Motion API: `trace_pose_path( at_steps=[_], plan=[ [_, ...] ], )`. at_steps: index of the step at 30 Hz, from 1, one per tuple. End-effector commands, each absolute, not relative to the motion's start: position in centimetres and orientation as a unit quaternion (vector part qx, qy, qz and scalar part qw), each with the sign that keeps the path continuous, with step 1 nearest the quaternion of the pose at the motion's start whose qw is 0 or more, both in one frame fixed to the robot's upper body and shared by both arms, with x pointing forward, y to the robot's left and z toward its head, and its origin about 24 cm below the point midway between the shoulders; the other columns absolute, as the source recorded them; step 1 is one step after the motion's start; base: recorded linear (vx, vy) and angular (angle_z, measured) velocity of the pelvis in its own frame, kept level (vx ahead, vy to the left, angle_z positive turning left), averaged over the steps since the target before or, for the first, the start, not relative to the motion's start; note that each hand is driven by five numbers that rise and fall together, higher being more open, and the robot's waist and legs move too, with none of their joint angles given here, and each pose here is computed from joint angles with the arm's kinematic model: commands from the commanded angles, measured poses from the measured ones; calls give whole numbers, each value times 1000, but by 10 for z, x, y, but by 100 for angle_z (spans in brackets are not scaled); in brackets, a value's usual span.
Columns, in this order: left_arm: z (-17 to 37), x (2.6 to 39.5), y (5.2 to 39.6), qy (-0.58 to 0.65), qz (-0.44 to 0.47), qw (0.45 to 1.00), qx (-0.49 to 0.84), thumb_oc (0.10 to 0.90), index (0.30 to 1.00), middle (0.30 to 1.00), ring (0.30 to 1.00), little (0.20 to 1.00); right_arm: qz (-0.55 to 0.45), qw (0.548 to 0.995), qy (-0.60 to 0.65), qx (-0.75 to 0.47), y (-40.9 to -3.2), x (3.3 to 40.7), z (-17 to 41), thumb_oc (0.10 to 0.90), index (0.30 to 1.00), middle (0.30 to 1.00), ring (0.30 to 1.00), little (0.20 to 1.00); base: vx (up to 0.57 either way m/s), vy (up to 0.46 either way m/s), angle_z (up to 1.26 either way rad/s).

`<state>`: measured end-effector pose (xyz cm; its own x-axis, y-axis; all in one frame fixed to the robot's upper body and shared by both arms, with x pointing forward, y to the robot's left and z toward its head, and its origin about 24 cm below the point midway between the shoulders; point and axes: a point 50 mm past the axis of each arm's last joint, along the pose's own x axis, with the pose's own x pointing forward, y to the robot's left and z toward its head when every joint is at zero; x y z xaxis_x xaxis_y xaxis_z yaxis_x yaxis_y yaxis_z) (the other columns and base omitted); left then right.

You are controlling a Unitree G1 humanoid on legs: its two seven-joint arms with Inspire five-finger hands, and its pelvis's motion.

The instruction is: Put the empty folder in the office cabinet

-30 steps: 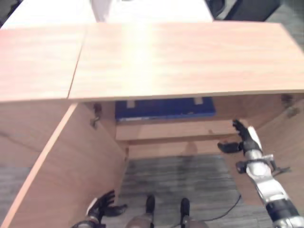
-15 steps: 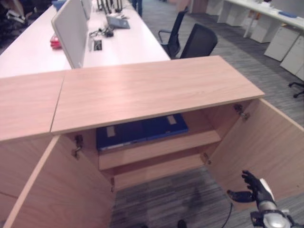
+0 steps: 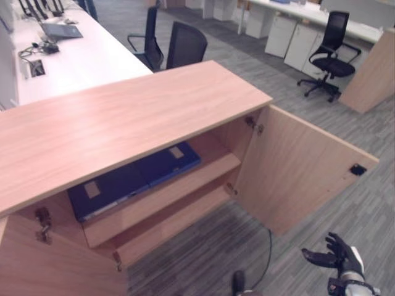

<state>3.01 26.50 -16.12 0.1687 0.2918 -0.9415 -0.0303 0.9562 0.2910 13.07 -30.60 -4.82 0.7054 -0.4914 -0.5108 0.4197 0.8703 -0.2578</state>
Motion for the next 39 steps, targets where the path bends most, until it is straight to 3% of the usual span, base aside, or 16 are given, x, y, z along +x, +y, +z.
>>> trace_pose_path(
  at_steps=[1, 9, 18, 39],
  plan=[
    [-161, 25, 271, 642, 130, 749, 100, 800, 900, 900, 900, 900, -317, 932, 158, -76, -337, 156, 2, 800, 900, 900, 900, 900, 153, -107, -6],
    [-164, 13, 264, 654, 144, 739, 72, 800, 900, 900, 900, 900, -372, 913, 123, -113, -370, 152, 29, 800, 900, 900, 900, 900, 81, -125, -5],
    [-162, 22, 270, 652, 167, 736, 75, 800, 900, 900, 900, 900, -407, 898, 42, -163, -405, 181, 84, 800, 900, 900, 900, 900, 38, -129, 9],
    [-155, 15, 290, 652, 181, 730, 102, 800, 900, 900, 900, 900, -339, 919, -40, -196, -412, 252, 161, 800, 900, 900, 900, 900, 19, -86, 9]
  ],
)
